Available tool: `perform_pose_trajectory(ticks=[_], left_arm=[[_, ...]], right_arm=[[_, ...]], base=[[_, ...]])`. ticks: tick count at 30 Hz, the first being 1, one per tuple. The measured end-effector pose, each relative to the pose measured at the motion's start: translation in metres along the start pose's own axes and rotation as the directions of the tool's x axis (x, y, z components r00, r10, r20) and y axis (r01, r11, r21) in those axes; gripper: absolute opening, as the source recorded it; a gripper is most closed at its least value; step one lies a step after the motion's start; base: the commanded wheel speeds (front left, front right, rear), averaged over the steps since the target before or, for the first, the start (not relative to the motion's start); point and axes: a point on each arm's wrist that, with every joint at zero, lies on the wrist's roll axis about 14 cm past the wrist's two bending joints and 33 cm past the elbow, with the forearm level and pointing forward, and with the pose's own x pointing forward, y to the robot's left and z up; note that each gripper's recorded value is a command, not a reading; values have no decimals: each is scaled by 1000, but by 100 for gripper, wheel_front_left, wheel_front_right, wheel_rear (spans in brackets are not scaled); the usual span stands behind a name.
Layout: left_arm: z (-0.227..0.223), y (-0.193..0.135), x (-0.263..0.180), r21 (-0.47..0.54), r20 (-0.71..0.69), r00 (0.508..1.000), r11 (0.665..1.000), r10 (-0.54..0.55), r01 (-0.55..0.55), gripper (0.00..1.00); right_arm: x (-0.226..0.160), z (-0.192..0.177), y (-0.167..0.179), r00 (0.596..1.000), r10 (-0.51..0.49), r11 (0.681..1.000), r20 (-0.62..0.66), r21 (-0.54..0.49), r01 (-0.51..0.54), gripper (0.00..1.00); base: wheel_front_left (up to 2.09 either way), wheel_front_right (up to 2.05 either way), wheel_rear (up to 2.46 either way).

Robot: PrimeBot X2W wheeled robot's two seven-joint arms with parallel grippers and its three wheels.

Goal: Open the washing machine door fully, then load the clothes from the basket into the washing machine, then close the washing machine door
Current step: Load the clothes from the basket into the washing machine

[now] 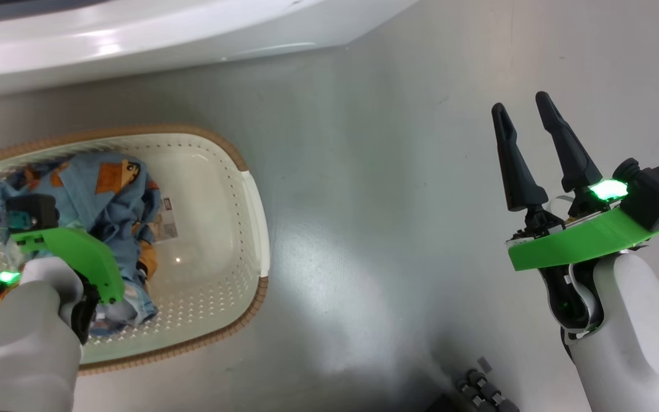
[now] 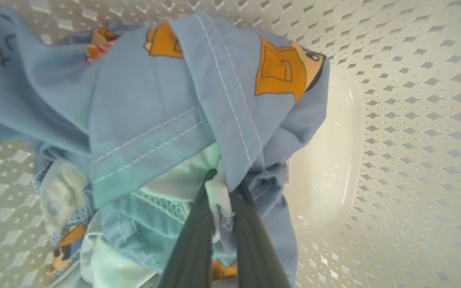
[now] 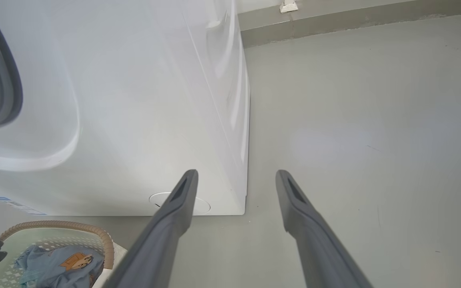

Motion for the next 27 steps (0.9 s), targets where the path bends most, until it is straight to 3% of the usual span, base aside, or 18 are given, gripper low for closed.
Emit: perform_pose_trajectory(ticks=[14,27], left_arm=[[32,-16,-41,-3,228,973,999,-38,40,0],[52,-30,-99,8,405,911,997,-75,78,0]], right_arm=[[-4,34,15,997,39,999,70,1,-39,100],[-25,68,28,989,65,998,134,12,-67,100]], base=[[0,0,0],[0,0,0]])
